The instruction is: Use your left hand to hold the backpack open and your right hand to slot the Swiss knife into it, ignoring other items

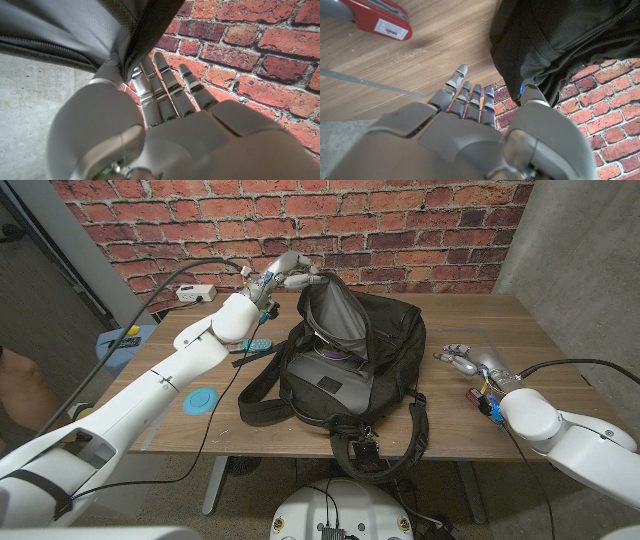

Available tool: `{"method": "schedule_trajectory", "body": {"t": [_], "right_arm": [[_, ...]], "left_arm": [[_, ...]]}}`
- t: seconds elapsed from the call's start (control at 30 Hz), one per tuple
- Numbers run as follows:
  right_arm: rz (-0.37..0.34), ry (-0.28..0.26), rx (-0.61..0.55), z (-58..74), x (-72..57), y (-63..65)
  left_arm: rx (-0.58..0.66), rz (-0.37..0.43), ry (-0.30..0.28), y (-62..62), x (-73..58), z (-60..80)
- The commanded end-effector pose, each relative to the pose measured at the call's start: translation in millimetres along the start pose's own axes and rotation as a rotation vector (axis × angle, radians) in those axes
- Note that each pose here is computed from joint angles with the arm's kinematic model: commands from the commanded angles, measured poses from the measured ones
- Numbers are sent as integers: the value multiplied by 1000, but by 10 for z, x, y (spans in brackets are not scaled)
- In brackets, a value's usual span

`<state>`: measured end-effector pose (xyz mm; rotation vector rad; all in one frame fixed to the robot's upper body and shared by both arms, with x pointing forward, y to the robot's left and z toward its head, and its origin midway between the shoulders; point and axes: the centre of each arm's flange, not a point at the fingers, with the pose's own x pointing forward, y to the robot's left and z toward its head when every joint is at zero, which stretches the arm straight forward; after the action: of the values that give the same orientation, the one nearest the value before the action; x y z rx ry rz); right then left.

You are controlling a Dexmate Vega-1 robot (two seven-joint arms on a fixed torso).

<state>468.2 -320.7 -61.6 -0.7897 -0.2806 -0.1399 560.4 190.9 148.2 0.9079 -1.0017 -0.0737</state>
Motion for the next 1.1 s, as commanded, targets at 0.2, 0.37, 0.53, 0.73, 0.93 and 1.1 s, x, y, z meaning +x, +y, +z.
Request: {"method": "schedule_trajectory", "body": {"t": [0.2, 0.37, 0.53, 0.73, 0.93, 1.1], "right_arm": [[-11, 66, -146, -12, -65, -101], [-16, 106, -184, -48, -118, -132], [-14, 140, -212, -84, -188, -153], [-14, 170, -242, -97, -229, -161], [-17, 200, -290, -112, -248, -184], [-16, 230, -329, -141, -260, -204]], "left_arm": [[-16, 57, 31, 114, -41, -79], [-14, 73, 35, 168, -32, -96], [-10, 85, 38, 210, -13, -107], [-12, 88, 39, 223, 14, -113], [-21, 91, 45, 220, 37, -131], [-28, 92, 50, 213, 52, -147]]}}
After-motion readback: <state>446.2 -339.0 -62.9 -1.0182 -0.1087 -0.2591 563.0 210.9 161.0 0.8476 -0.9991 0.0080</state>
